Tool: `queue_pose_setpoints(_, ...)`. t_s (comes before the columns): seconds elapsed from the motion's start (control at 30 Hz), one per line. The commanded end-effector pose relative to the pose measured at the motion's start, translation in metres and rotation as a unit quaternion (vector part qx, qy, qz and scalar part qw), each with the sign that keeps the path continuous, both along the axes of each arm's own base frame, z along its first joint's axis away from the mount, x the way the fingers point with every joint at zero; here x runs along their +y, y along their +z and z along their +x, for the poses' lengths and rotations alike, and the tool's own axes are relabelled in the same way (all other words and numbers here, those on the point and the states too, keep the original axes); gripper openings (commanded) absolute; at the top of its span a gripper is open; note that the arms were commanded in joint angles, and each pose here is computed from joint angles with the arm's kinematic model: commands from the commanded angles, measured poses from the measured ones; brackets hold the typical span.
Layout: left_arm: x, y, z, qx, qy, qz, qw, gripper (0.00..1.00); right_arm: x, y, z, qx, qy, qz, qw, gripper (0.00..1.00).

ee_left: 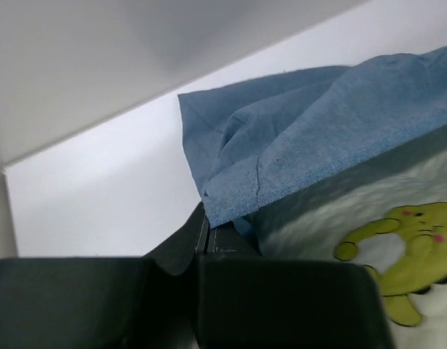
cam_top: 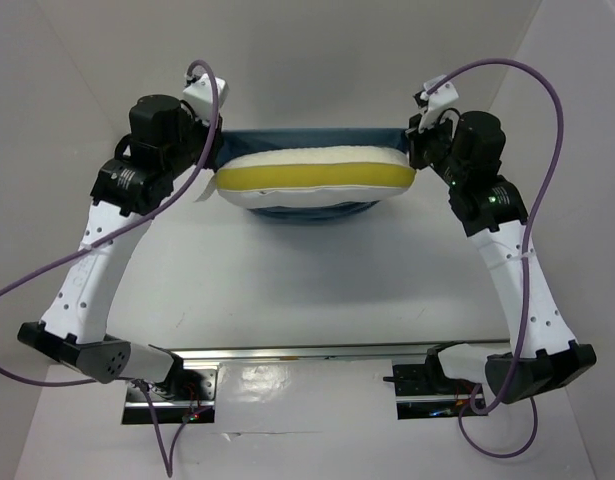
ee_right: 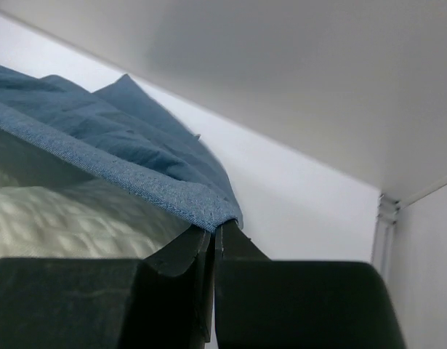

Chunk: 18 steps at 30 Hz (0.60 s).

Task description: Put the pillow into the pillowcase

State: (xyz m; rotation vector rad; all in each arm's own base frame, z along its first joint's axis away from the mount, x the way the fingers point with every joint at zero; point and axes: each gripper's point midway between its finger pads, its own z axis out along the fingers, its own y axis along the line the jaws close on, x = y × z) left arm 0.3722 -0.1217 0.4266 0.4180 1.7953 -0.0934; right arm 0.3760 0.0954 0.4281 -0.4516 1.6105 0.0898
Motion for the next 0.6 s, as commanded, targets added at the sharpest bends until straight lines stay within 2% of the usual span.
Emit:
queue_pose_setpoints(0.0,0.046,-0.024,0.002,0.048,0.073,-0.039,0.995,0.00,-0.037,0.055,-0.010,-0.073,-0.071,0.032,0.994,0.00)
queue_pose_setpoints(0.03,0.046,0.017,-0.010,-0.027,0.061,-0.064,0.996,0.00,-0.038,0.069,-0.013,-0.090,-0.071,0.036,0.993,0.00)
queue_pose_setpoints(0.13,0.039,0.067,-0.035,-0.109,0.020,-0.093,0.990,0.00,-0.044,0.126,-0.033,-0.146,-0.073,0.060,0.985,0.00)
queue_pose_setpoints(0.17,0.036,0.079,-0.041,-0.119,0.009,-0.096,0.988,0.00,-0.041,0.137,-0.040,-0.154,-0.056,0.066,0.984,0.00)
queue_pose_setpoints(0.2,0.035,0.109,-0.057,-0.152,-0.006,-0.112,0.982,0.00,-0.042,0.161,-0.056,-0.182,-0.047,0.078,0.979,0.00)
queue_pose_setpoints(0.3,0.032,0.138,-0.090,-0.188,-0.037,-0.121,0.974,0.00,-0.041,0.196,-0.097,-0.236,-0.013,0.086,0.968,0.00)
queue_pose_setpoints(0.37,0.030,0.145,-0.108,-0.194,-0.051,-0.136,0.970,0.00,-0.040,0.203,-0.117,-0.256,0.007,0.089,0.963,0.00)
queue_pose_setpoints(0.4,0.031,0.151,-0.124,-0.201,-0.060,-0.142,0.967,0.00,-0.037,0.210,-0.145,-0.276,0.020,0.091,0.957,0.00)
queue_pose_setpoints(0.47,0.023,0.158,-0.148,-0.198,-0.092,-0.154,0.964,0.00,-0.033,0.192,-0.155,-0.261,0.036,0.089,0.960,0.00)
queue_pose_setpoints(0.5,0.024,0.159,-0.159,-0.199,-0.098,-0.158,0.962,0.00,-0.031,0.186,-0.177,-0.261,0.045,0.077,0.961,0.00)
queue_pose_setpoints(0.57,0.031,0.171,-0.193,-0.227,-0.102,-0.166,0.954,0.00,-0.033,0.178,-0.193,-0.269,0.040,0.069,0.960,0.00)
